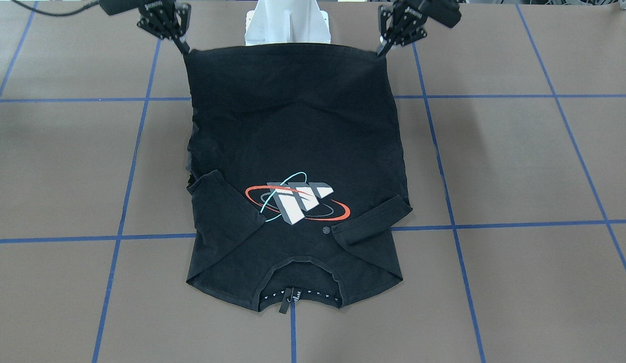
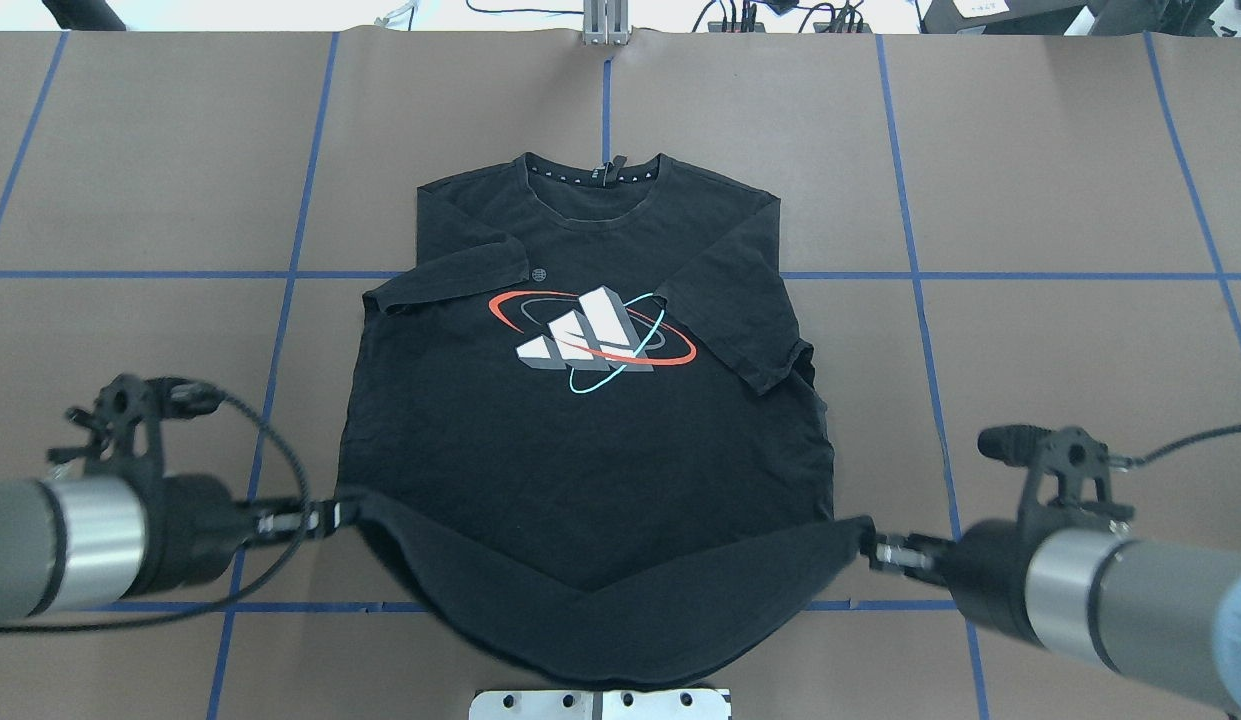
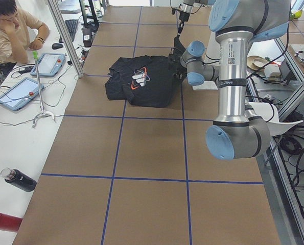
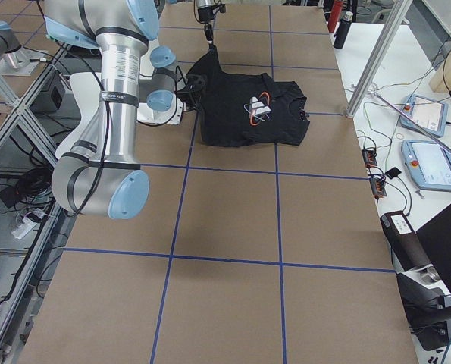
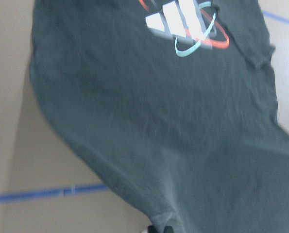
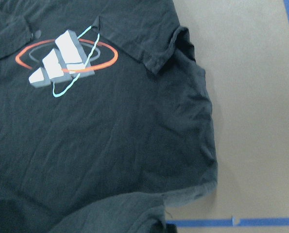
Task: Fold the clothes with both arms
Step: 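Lift the hem with both grippers and fold it toward the collar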
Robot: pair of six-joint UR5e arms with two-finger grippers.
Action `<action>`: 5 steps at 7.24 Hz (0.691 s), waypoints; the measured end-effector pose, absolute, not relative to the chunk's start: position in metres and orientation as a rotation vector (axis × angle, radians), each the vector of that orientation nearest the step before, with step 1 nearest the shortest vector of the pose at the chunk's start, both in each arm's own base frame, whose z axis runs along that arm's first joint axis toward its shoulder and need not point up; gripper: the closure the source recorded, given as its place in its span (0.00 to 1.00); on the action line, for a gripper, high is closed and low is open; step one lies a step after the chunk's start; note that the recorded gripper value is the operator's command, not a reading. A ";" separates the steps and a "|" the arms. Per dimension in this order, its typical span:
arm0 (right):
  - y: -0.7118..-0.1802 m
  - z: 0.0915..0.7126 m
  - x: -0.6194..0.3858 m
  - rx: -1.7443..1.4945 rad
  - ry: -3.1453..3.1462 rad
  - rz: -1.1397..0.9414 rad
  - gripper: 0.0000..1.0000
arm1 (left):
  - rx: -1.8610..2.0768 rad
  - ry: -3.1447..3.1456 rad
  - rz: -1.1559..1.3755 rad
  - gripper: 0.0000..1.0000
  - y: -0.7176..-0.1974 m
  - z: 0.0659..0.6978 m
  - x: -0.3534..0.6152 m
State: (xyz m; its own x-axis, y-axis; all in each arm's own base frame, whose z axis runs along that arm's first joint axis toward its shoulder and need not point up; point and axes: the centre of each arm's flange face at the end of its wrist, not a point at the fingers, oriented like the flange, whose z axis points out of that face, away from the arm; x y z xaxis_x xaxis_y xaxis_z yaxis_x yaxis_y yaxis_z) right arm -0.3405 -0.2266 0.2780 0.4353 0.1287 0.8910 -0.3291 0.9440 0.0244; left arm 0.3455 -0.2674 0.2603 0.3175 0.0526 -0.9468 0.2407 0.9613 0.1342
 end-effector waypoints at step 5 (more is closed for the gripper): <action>-0.403 0.296 -0.353 0.404 -0.971 0.534 1.00 | 0.531 1.153 -0.335 1.00 -0.447 0.248 0.328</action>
State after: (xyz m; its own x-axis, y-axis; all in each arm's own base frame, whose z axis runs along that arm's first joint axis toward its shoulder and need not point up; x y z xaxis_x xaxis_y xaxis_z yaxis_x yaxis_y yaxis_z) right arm -0.3531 -0.4029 0.2956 0.4537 0.2442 0.8570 -0.5932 0.8005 0.0859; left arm 0.3279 -0.4466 0.2481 0.3772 0.0180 -0.9260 0.5115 0.8295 0.2244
